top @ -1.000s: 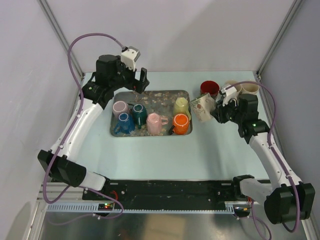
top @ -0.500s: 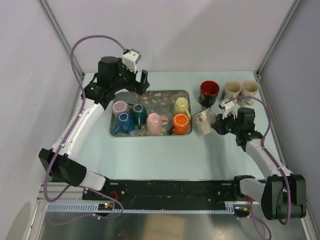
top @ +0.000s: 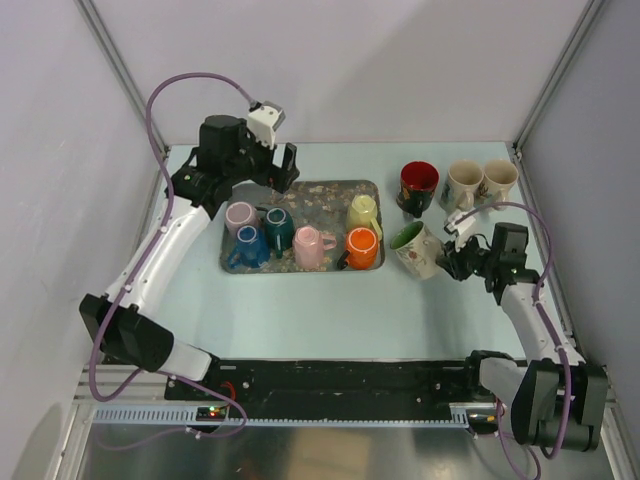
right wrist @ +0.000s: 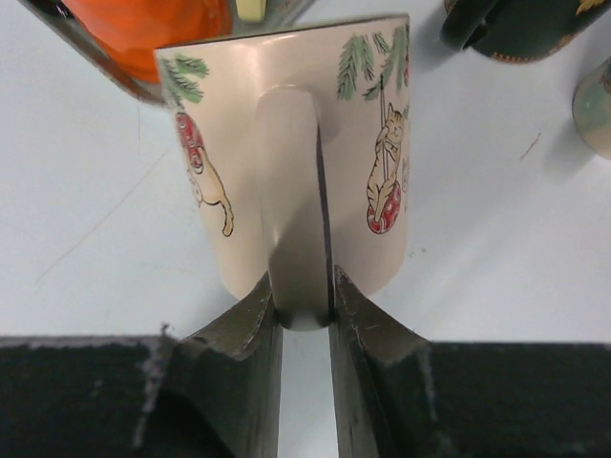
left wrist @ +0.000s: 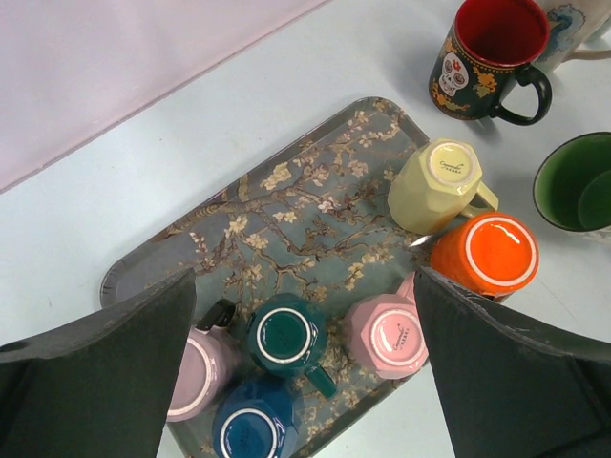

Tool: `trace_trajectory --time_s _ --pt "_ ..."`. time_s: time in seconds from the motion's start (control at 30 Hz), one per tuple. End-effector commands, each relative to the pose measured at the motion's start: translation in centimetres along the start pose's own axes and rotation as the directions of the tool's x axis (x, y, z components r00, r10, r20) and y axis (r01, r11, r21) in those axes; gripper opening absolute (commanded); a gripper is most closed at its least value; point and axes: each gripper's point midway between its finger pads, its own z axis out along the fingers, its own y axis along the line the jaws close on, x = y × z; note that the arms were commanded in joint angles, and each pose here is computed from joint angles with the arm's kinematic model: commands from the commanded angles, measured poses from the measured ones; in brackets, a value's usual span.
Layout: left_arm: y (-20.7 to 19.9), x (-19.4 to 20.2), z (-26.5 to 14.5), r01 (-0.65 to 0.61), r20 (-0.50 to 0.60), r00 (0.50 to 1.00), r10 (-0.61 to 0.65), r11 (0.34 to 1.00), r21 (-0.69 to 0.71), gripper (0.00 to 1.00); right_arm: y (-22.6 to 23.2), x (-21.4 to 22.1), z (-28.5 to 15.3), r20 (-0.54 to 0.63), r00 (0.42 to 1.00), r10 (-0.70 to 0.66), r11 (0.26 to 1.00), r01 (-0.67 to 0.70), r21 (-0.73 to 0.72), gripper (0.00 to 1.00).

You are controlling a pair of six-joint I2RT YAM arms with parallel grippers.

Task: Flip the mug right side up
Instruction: Place the cup at the center of the board.

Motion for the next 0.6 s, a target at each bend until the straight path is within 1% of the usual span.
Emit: trace_trajectory --time_s 0.0,0.07,0.23,0.43,0.47,0.53,0.57 --pt "0.0 -0.1 0.7 -0.023 0.013 1.0 0.023 1.0 0.016 0.99 1.6 6.5 -1.5 -0.254 0.966 0.04 0.997 -0.055 -0.051 0.32" --pt "0.0 0.0 1.0 -0.019 0.009 1.0 0.019 1.0 0.023 0.99 1.5 6.9 -1.7 -0.271 0.962 0.047 0.997 -0.061 -0.044 0.38" --pt "-0.3 0.0 1.3 -0.009 0.01 1.0 0.009 0.999 0.039 0.99 1.1 7.9 -2.0 -0.309 0.949 0.07 0.996 -0.081 -0.023 0.47" --pt "-0.3 0.2 1.3 -0.015 0.008 1.0 0.015 0.999 0.042 0.99 1.1 7.5 -2.1 -0.291 0.955 0.065 0.997 -0.075 -0.025 0.55" --pt "-0.3 0.2 1.3 -0.014 0.008 1.0 0.014 0.999 0.043 0.99 1.0 7.3 -2.0 -0.285 0.956 0.066 0.997 -0.076 -0.023 0.55" --pt "-0.4 0.2 1.3 -0.008 0.009 1.0 0.007 0.999 0.046 0.99 0.9 7.0 -1.9 -0.276 0.959 0.071 0.996 -0.081 -0.026 0.52" --pt "-0.4 0.2 1.3 -0.003 0.009 1.0 0.003 0.999 0.047 0.99 0.9 6.8 -1.7 -0.271 0.96 0.077 0.996 -0.089 -0.031 0.45"
